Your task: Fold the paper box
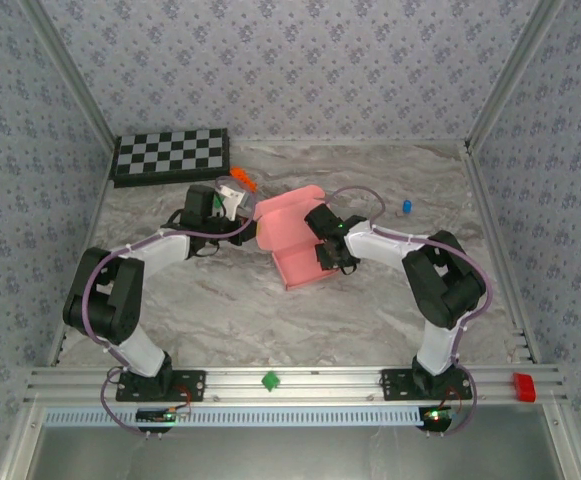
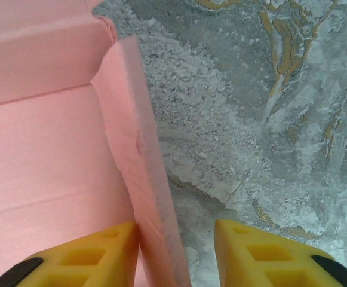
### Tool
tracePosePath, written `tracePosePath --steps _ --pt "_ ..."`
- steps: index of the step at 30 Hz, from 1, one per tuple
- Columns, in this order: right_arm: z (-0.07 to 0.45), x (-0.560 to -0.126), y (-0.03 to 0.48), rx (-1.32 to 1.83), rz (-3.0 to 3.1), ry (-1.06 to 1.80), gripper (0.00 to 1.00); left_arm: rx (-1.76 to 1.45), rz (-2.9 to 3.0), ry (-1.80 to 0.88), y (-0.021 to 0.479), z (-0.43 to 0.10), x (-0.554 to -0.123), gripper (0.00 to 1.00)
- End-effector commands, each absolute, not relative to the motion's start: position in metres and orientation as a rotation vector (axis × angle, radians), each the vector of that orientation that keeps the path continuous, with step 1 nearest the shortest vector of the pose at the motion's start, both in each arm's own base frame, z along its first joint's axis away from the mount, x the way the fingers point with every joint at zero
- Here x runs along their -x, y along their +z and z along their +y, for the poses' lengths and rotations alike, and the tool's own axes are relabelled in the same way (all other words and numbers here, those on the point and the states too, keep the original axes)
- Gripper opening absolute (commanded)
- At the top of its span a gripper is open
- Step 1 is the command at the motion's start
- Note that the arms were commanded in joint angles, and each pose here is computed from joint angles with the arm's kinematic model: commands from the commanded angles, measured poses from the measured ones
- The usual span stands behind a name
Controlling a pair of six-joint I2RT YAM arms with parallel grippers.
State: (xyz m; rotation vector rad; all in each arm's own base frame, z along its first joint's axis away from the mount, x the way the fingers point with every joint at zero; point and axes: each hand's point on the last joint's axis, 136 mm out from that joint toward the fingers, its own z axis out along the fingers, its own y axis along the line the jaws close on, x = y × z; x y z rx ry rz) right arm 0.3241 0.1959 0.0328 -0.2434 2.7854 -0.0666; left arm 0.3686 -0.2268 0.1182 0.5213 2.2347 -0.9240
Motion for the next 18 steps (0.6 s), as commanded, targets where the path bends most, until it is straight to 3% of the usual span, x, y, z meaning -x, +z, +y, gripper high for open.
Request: tracePosePath --steps 1,13,18 --pt "0.199 -0.331 0.048 0.192 2.756 -0.022 0.42 -0.55 2.216 -0.933 0.122 -0.23 -0.37 0.0" --pt "0.193 -0.331 0.058 0.172 2.732 -0.017 0.47 -0.552 2.22 -0.934 0.121 -0.231 -0.37 0.0" --pt "0.189 -0.331 0.055 0.173 2.743 -0.027 0.41 -0.553 2.218 -0.932 0.121 -0.231 -0.371 0.0"
